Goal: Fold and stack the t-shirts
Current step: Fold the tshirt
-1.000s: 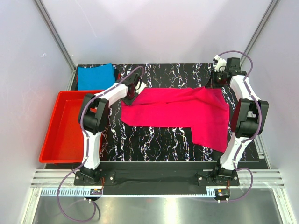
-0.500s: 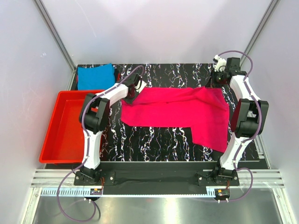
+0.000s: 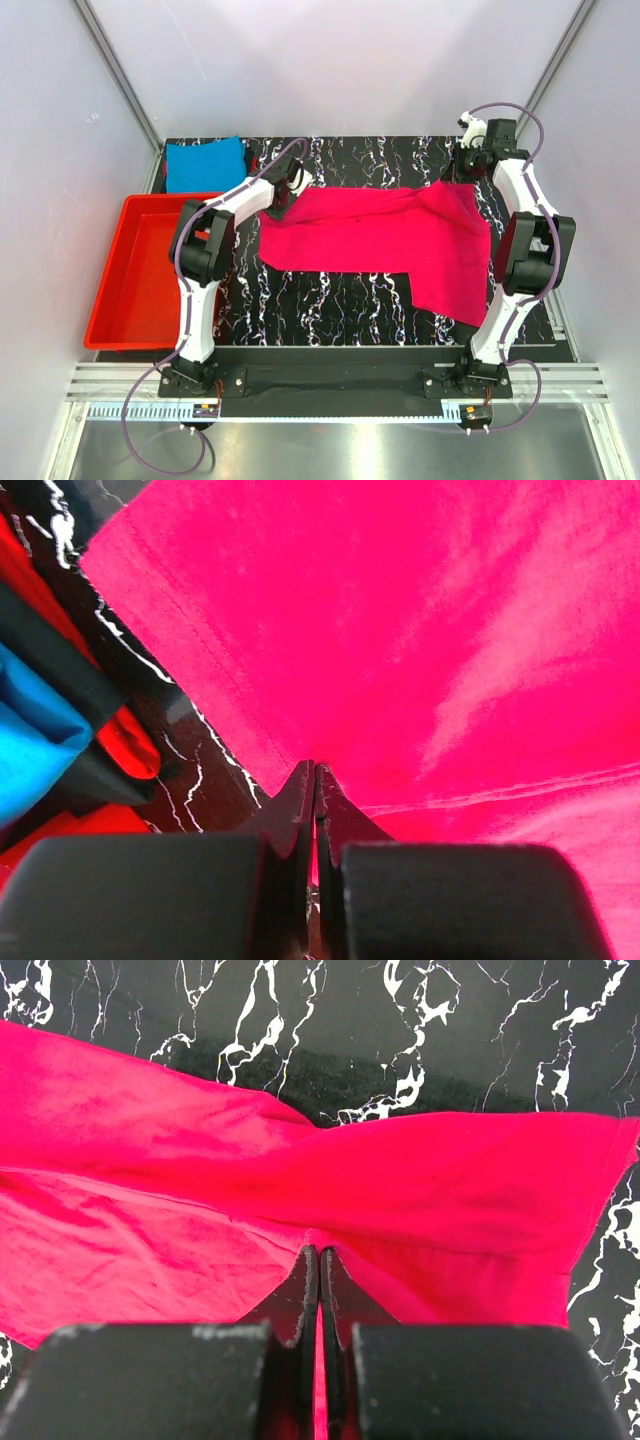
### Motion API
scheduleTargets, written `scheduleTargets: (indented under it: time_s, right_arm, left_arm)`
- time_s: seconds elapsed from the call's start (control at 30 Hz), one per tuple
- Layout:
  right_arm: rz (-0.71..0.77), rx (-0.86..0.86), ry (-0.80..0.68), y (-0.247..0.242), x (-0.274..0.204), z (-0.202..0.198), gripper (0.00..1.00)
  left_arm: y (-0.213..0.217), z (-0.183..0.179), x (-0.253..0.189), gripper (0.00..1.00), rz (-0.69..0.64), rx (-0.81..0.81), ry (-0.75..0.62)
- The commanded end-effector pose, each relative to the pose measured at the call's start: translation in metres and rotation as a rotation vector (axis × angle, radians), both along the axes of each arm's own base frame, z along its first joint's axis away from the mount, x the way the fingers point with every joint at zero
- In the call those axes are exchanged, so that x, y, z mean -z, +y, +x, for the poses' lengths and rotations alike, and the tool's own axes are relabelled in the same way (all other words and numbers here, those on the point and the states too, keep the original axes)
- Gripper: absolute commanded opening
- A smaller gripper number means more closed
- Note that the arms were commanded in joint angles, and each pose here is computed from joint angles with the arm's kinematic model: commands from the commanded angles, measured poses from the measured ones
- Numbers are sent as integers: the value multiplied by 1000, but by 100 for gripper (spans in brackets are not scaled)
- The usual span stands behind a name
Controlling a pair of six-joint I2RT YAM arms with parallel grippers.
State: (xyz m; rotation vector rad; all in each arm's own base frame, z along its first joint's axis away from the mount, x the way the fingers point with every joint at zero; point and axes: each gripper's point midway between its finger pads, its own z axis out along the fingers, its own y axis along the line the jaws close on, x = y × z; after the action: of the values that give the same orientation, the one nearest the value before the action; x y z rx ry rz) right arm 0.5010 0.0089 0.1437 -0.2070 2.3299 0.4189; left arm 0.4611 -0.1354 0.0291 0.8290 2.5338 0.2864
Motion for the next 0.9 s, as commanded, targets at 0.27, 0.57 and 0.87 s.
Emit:
scheduleTargets:
  time_s: [0.27,0.57,0.87]
  right_arm:
    - [-31,-13,-93,0,-21,17,0]
    - [-14,30,-144,-4,-18,49,0]
    - [5,40,-131,-4,-4,58,0]
  left_arm:
    - [-20,-25,-18,31,-88,47,5]
    - [-13,-29,-24,38,-67,10,-29]
    - [-3,-26,-20,38,-8,-5,-30]
